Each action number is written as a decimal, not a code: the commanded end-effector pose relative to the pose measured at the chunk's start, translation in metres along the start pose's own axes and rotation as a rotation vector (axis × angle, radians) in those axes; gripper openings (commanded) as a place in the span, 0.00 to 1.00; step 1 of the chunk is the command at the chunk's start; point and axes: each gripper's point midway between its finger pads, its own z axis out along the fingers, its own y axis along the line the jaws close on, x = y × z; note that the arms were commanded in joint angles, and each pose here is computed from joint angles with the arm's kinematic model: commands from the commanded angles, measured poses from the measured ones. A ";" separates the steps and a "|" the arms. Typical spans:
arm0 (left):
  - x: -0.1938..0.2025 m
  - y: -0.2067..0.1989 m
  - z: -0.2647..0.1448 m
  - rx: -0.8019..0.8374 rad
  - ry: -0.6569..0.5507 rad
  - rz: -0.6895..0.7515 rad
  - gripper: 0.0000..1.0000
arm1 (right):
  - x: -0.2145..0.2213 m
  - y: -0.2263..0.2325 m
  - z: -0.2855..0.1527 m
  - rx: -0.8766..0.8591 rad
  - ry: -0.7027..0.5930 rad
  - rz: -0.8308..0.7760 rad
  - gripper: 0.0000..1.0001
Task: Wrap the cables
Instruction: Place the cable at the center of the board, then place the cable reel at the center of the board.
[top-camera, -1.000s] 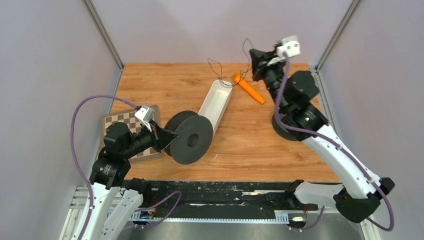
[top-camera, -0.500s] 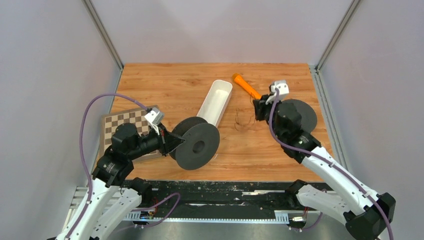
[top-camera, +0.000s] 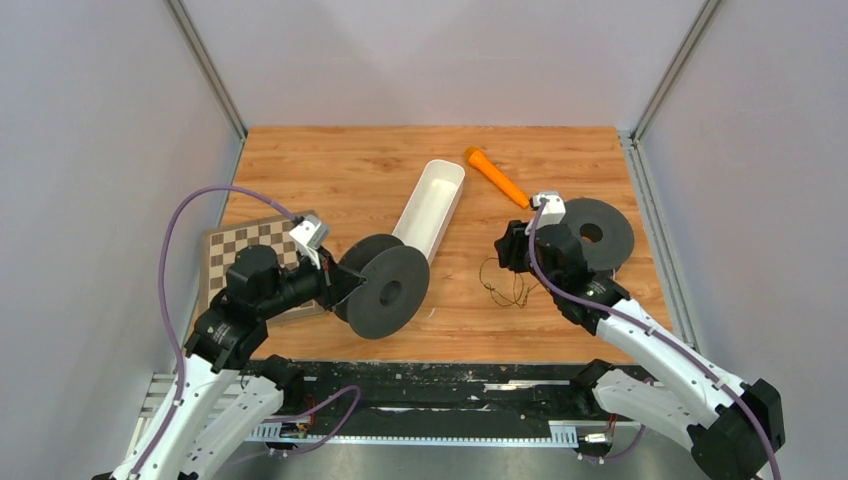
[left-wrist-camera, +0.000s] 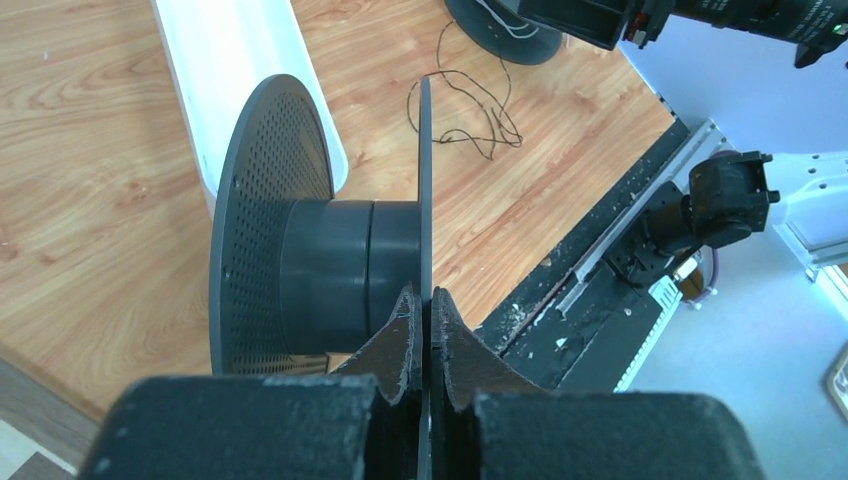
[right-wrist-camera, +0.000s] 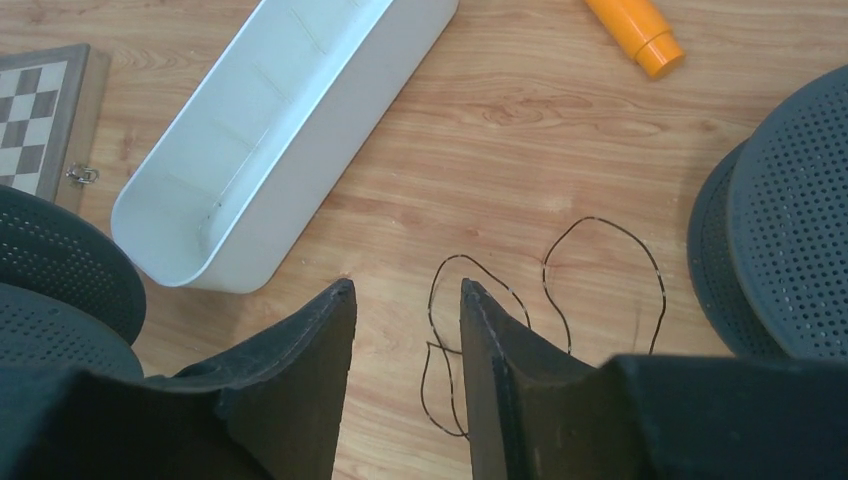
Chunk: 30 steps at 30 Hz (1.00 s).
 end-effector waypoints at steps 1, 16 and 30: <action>-0.038 -0.011 -0.012 0.006 -0.114 0.104 0.00 | -0.010 0.011 -0.015 -0.028 0.033 0.109 0.43; -0.008 0.010 0.002 -0.107 -0.001 0.146 0.00 | 0.047 0.029 -0.020 -0.153 0.216 0.163 0.44; 0.020 0.044 0.022 -0.282 0.112 0.156 0.02 | 0.040 0.029 -0.027 -0.176 0.167 0.162 0.45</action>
